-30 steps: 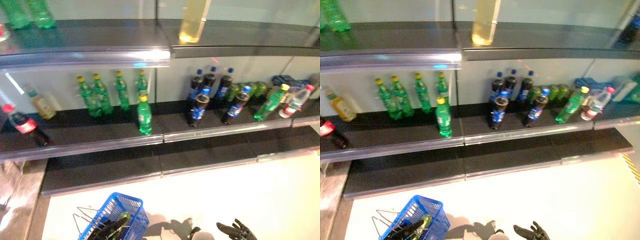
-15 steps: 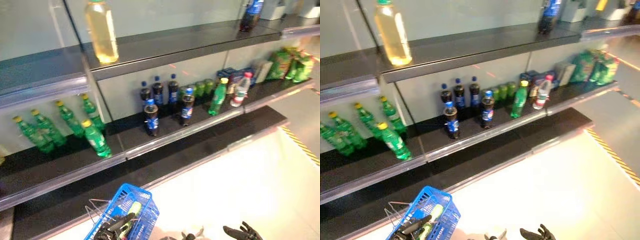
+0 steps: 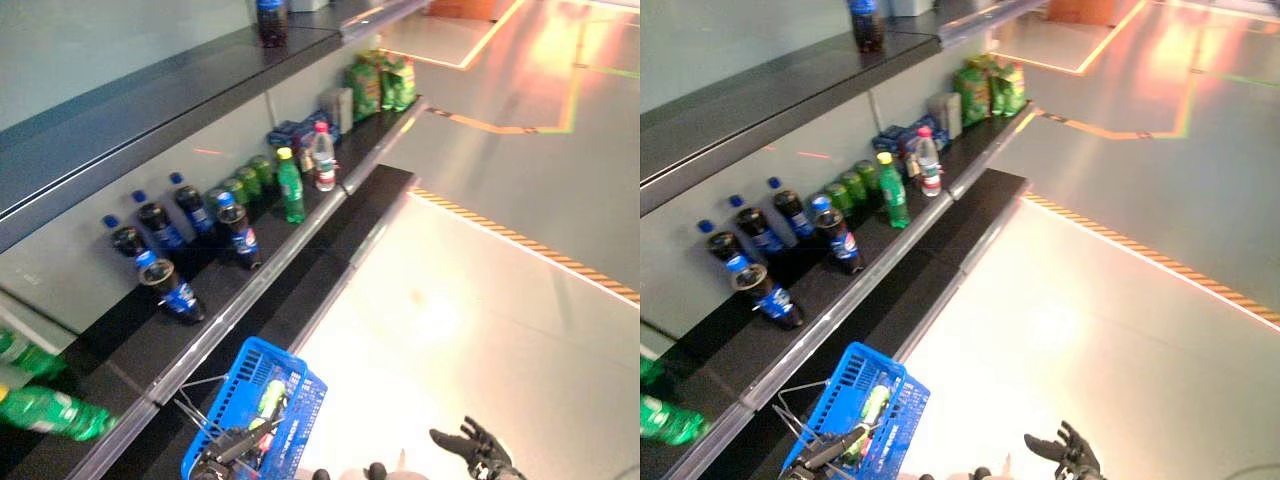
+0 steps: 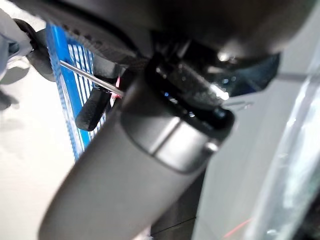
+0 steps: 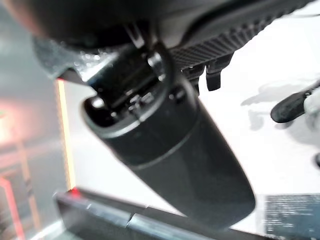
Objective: Pick up the drink and place into the basket.
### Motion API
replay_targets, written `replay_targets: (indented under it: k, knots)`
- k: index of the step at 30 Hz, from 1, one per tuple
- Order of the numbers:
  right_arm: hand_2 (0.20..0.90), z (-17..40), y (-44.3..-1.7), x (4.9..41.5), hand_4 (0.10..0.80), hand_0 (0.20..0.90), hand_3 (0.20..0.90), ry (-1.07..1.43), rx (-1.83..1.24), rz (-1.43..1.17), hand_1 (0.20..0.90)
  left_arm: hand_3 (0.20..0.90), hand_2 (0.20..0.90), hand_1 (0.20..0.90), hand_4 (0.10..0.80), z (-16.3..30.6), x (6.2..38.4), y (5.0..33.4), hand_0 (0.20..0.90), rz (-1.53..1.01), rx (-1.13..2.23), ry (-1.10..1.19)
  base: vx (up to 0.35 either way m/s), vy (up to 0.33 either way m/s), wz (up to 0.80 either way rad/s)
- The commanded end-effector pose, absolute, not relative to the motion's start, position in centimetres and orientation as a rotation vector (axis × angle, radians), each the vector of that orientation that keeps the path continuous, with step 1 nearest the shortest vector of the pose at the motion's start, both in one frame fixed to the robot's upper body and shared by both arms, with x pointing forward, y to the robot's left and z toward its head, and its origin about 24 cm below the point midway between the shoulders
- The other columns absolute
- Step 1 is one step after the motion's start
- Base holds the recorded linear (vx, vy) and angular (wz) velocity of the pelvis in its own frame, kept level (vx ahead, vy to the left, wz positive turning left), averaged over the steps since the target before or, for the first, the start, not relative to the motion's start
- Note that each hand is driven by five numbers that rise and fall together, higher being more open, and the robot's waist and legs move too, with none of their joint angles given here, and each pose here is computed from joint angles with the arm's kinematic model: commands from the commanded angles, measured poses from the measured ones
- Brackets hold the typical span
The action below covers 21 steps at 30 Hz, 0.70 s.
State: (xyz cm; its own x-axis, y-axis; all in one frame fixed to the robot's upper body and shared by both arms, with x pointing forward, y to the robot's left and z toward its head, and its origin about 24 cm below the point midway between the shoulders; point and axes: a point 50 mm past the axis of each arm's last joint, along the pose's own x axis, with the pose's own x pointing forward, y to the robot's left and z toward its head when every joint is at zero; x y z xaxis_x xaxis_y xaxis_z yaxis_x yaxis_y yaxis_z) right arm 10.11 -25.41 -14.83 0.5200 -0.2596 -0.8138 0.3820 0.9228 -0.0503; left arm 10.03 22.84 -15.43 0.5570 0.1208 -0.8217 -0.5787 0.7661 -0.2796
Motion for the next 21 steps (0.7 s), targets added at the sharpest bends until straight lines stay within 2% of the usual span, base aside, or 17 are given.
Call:
replay_targets:
  k: [1, 7, 16, 21]
  knots:
    - [0.9, -13.3, -27.2, 12.1, 0.8, 0.9, 0.9, 0.812, 0.096, -0.421, 0.9, 0.2, 0.3, 0.3, 0.1, -12.6, 14.0, 26.0, 0.3, 0.431, -0.527, 0.61, 0.17, 0.028, -0.27]
    - [0.9, -13.5, -27.9, 11.2, 0.8, 0.9, 0.9, 0.833, 0.091, -0.434, 0.9, 0.2, 0.3, 0.3, 0.1, -12.6, 13.7, 26.8, 0.3, 0.455, -0.515, 0.619, 0.198, 0.055, -0.26]
    - [0.9, -13.1, -27.7, 12.8, 0.8, 0.9, 0.9, 0.797, 0.104, -0.411, 0.9, 0.2, 0.3, 0.3, 0.1, -12.5, 13.5, 27.5, 0.3, 0.491, -0.512, 0.622, 0.1, 0.043, -0.43]
    - [0.9, -12.8, -28.8, 12.6, 0.8, 0.9, 0.9, 0.786, 0.112, -0.453, 0.9, 0.2, 0.3, 0.3, 0.1, -12.4, 14.3, 27.2, 0.3, 0.469, -0.515, 0.624, 0.159, -0.073, 0.22]
